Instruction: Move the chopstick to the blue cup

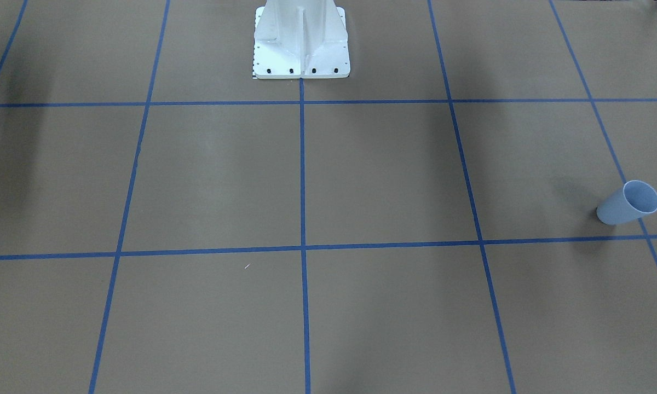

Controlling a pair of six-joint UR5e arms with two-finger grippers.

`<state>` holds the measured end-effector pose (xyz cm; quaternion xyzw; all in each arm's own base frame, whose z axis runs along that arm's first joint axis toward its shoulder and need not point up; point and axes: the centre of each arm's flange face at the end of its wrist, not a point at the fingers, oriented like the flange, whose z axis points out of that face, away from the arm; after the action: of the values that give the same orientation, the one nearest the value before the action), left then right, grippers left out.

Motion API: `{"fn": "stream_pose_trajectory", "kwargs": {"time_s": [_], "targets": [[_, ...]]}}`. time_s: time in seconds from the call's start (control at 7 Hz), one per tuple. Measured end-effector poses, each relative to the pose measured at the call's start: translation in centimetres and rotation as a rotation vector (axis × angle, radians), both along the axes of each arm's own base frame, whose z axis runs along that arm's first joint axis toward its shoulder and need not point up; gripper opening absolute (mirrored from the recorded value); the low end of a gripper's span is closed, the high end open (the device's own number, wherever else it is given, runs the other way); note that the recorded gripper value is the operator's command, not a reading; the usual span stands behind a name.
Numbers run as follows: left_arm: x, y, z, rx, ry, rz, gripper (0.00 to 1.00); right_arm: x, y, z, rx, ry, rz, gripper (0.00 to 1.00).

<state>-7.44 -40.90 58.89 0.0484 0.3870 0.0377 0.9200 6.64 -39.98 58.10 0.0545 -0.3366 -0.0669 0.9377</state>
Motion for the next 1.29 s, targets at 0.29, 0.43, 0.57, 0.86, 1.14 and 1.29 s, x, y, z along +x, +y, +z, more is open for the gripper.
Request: {"fn": "stream_pose_trajectory", "kwargs": {"time_s": [0.29, 0.43, 0.57, 0.86, 1.14, 1.29], "targets": [[0.0, -0.3, -0.8, 0.018, 0.0, 0.0, 0.99, 0.0, 0.1, -0.9, 0.018, 0.0, 0.001, 1.0], [0.0, -0.3, -1.4, 0.035, -0.001, 0.003, 0.99, 0.0, 0.3, -1.1, 0.02, -0.001, 0.001, 1.0], [0.0, -0.4, -2.3, 0.059, -0.005, 0.005, 0.99, 0.0, 0.3, -1.3, 0.025, -0.002, 0.0, 1.0], [-0.3, -1.7, -4.6, 0.125, -0.015, 0.0, 0.99, 0.0, -0.2, -2.9, 0.087, -0.012, 0.006, 1.0], [-0.7, -5.0, -7.4, 0.262, -0.019, -0.015, 0.99, 0.1, -0.9, -3.5, 0.185, -0.051, 0.012, 1.0], [-1.0, -7.5, -8.2, 0.32, -0.02, -0.026, 0.99, 0.2, -0.9, -3.6, 0.216, -0.108, 0.01, 1.0]]}}
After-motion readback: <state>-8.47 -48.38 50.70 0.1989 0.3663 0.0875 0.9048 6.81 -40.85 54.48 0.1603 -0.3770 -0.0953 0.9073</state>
